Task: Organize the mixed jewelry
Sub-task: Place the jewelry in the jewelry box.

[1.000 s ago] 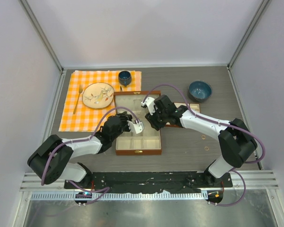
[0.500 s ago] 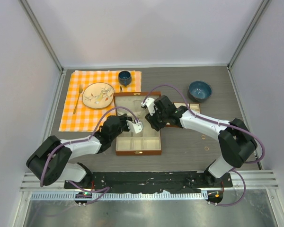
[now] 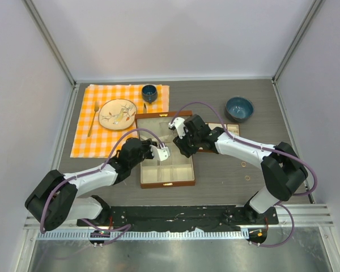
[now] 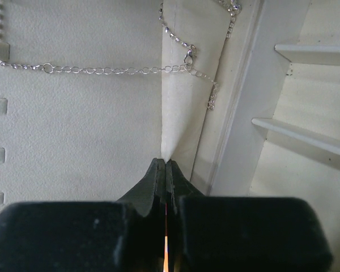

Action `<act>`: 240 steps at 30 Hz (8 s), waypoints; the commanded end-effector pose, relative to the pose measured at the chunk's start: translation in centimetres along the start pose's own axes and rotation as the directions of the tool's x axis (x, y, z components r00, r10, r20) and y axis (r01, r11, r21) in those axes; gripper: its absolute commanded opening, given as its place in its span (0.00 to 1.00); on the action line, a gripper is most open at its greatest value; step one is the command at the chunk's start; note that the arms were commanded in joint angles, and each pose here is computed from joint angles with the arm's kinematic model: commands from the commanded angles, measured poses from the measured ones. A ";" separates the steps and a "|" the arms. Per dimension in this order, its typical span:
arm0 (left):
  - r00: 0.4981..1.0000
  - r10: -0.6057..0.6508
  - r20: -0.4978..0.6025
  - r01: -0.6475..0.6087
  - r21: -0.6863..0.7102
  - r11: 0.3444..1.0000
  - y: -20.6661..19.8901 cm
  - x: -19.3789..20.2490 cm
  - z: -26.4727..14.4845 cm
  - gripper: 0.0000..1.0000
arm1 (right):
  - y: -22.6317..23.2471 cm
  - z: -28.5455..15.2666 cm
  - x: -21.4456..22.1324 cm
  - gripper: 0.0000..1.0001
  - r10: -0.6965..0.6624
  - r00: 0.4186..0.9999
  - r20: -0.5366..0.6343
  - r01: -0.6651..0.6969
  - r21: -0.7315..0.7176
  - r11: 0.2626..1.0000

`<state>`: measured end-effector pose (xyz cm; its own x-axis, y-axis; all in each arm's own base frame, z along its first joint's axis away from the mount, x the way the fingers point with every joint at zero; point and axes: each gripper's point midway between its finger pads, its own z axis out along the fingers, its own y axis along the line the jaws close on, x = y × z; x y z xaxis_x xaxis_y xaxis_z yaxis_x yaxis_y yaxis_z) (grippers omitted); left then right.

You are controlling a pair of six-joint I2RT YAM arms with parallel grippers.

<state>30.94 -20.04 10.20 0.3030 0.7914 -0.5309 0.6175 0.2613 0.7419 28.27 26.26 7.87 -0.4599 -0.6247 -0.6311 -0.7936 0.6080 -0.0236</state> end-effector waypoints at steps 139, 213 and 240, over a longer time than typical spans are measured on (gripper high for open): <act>0.970 -0.137 0.199 0.106 0.160 0.982 0.1 -6.5 -1.5 0.00 | 0.0 -0.6 -10.6 0.01 -0.120 0.976 0.181 0.038 0.401 0.915; 0.993 0.048 0.106 -0.054 0.056 0.997 -0.2 -3.5 0.4 0.35 | 0.3 0.0 -9.4 0.01 -0.117 0.980 0.160 0.048 0.382 0.923; 0.989 0.012 0.146 -0.023 0.077 0.997 -0.2 -4.4 -0.7 0.00 | 1.0 0.1 -7.7 0.01 -0.133 0.982 0.135 0.080 0.338 0.938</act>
<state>29.10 -22.61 10.97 0.3919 0.7449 -0.5400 0.6733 0.1677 0.7201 31.30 31.52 11.13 -0.3162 -0.6591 -0.6824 -0.6401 0.6791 -0.3593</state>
